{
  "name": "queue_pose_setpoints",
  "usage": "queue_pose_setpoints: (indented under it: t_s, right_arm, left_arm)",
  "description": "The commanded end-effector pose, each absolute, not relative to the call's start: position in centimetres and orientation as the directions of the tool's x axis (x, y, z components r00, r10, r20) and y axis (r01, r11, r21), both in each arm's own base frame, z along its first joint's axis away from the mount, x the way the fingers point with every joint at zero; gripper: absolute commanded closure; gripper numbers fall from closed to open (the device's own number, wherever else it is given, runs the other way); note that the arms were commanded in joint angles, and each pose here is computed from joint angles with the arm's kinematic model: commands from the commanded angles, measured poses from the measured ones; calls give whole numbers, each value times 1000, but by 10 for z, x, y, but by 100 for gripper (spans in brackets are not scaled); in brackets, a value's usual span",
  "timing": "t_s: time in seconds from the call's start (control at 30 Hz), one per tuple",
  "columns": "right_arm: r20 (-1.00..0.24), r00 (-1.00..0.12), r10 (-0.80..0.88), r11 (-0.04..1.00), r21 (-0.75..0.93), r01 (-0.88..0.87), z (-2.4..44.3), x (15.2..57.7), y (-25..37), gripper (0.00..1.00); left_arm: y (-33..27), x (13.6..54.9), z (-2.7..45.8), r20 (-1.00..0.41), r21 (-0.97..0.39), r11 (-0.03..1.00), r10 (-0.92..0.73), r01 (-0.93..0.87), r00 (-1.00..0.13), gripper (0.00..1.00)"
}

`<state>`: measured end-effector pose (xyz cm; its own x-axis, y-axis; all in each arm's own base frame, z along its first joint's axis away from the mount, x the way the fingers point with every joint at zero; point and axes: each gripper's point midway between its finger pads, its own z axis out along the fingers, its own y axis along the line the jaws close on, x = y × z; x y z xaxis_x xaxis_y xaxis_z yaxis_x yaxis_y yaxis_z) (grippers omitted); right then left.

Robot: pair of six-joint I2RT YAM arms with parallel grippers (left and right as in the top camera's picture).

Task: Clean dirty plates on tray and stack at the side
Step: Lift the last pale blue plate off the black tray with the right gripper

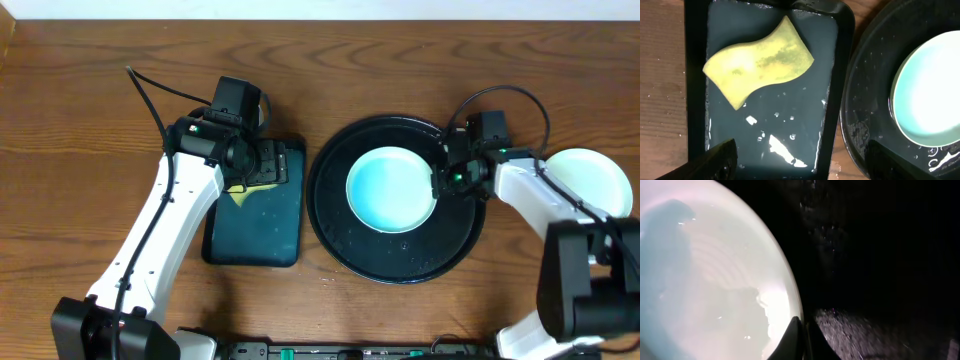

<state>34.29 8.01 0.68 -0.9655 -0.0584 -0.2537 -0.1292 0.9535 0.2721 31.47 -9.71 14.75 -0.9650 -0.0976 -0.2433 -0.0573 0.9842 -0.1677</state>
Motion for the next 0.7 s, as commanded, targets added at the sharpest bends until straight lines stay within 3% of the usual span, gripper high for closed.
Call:
queue_pose_setpoints:
  t_s: [0.0, 0.07, 0.13, 0.23, 0.33, 0.47, 0.67]
  right_arm:
    - [-207, -975, -84, 946, 291, -143, -10, 333, 86, 91]
    - [-195, -977, -84, 946, 291, -139, -15, 332, 86, 82]
    - [-187, -979, -81, 947, 292, -134, -19, 331, 86, 80]
    - [-179, -981, -71, 948, 294, -123, -21, 331, 86, 99]
    - [-195, -979, -62, 950, 290, -118, -13, 335, 85, 99]
    - [-277, -959, -64, 965, 229, -131, 25, 347, 78, 99]
    - [-470, -875, -116, 993, -40, -110, 104, 356, 53, 99]
  left_arm:
    - [-98, 315, 148, -243, -168, 985, -81, -41, -967, 18]
    - [-98, 315, 148, -243, -168, 985, -81, -41, -967, 18]
    - [-98, 315, 148, -243, -168, 985, -81, -41, -967, 18]
    - [-98, 315, 148, -243, -168, 985, -81, -41, -967, 18]
    - [-98, 315, 148, -243, -168, 985, -81, -41, -967, 18]
    - [-98, 315, 148, -243, -169, 985, -82, -41, -967, 18]
    - [-98, 315, 148, -243, -168, 985, -81, -41, -967, 18]
